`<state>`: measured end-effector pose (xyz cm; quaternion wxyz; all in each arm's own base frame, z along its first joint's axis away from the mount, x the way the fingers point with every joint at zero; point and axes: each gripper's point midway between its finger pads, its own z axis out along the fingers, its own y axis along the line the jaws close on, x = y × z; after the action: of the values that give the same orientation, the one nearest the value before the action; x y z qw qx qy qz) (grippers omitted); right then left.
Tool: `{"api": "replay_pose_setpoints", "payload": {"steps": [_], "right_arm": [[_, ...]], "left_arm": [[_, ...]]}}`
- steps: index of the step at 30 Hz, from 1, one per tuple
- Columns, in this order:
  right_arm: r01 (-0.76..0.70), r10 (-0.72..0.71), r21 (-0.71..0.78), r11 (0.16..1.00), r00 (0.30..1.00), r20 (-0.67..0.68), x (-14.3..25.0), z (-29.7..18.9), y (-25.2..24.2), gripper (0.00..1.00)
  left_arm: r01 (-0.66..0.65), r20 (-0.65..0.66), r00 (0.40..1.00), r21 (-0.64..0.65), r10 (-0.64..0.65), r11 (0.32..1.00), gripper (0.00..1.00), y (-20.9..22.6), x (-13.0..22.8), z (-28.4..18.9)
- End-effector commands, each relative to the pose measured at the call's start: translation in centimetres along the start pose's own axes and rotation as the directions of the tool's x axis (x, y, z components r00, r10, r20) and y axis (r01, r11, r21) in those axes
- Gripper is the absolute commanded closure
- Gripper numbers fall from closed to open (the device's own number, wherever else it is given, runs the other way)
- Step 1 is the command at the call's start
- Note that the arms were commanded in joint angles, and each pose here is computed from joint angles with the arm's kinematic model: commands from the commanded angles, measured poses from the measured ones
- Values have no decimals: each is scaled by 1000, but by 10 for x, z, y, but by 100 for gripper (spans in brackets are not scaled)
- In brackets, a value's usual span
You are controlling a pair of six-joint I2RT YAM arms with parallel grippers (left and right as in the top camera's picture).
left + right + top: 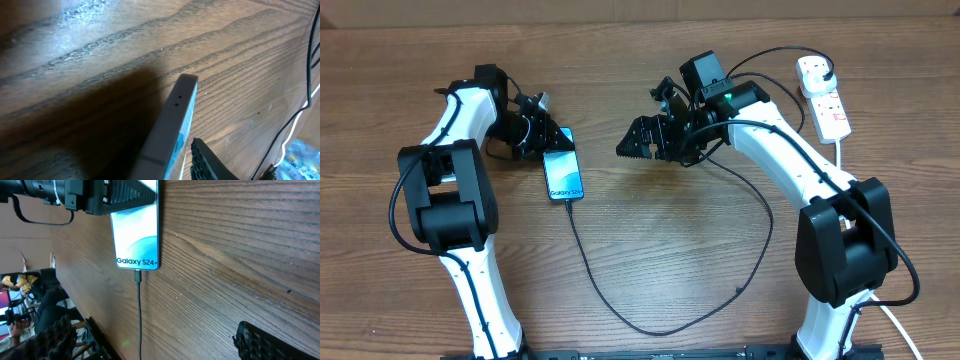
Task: Plug charger to phone and switch on socket
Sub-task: 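Set the plugged phone on the table and hold both grippers still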
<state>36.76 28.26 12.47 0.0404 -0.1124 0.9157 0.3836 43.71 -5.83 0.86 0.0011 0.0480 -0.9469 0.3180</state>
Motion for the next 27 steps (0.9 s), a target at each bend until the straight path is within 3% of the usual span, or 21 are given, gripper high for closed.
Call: {"api": "replay_pose_setpoints", "payload": {"steps": [1, 14, 20, 27], "right_arm": [[20, -20, 5, 1000, 1000, 13, -5, -1, 2, 0], [20, -20, 5, 1000, 1000, 13, -5, -1, 2, 0], [20, -20, 5, 1000, 1000, 14, -5, -1, 2, 0], [21, -21, 5, 1000, 1000, 14, -5, -1, 2, 0]], "left_arm": [[41, -13, 999, -62, -41, 997, 69, 9, 3, 4], [152, 28, 988, -306, -151, 940, 62, 52, 4, -4], [159, 36, 987, -338, -156, 928, 55, 57, 4, -6], [159, 37, 987, -342, -156, 926, 55, 58, 4, -6]]}}
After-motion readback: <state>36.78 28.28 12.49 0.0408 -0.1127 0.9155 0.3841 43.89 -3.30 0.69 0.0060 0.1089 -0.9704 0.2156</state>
